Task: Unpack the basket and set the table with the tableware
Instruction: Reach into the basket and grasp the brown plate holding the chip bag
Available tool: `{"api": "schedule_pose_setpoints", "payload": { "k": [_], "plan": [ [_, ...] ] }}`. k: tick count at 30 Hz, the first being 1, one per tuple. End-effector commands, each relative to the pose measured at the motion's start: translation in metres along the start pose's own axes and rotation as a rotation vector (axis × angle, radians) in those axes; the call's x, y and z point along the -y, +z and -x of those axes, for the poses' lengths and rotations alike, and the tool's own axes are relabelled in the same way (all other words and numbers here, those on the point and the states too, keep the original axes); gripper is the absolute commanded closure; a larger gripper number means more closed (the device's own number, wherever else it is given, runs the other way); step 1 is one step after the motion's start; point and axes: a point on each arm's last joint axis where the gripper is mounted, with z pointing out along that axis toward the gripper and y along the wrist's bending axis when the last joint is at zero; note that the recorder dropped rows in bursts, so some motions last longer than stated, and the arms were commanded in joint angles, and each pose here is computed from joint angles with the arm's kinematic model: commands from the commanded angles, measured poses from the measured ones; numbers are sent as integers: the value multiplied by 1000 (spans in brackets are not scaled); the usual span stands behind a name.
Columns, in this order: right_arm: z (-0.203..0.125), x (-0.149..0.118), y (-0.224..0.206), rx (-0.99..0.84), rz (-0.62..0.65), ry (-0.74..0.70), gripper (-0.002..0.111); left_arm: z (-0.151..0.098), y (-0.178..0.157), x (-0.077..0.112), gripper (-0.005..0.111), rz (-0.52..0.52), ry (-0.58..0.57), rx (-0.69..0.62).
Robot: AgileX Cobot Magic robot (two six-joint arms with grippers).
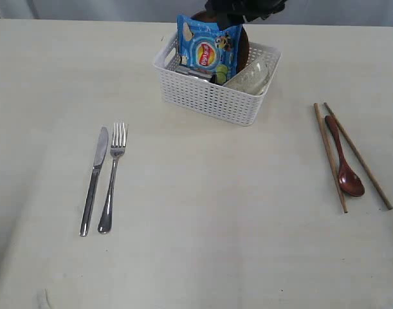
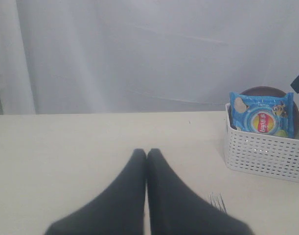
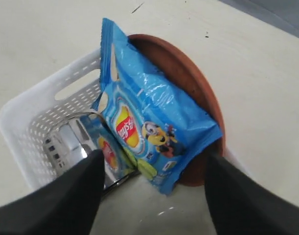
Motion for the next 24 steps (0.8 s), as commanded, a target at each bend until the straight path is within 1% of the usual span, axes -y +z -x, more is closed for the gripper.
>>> {"api": "schedule_pose_setpoints", "payload": {
  "k": [1,4,10,13,15,20,21,22,24],
  "plan": [
    [9,17,6,3,16,34,43,0,0,0,107,-2,-6,7],
    [12,26,18,-13,48,28,43,0,0,0,107,-2,-6,7],
    [13,37,44,-35,92,-71,43,0,0,0,107,-2,-6,7],
    [14,40,50,-40,162,-140,43,0,0,0,107,-2,-6,7],
    [13,43,53,-43,204,-153,43,0,0,0,107,-2,-6,9],
    [6,50,62,-73,199,-161,44,0,0,0,107,-2,-6,9],
    [6,51,63,-76,200,-160,46,0,0,0,107,-2,-6,9],
    [4,50,66,-87,206,-159,51,0,0,0,107,-2,-6,9],
    [3,50,68,-88,211,-155,68,0,0,0,107,-2,-6,9]
  ]
}}
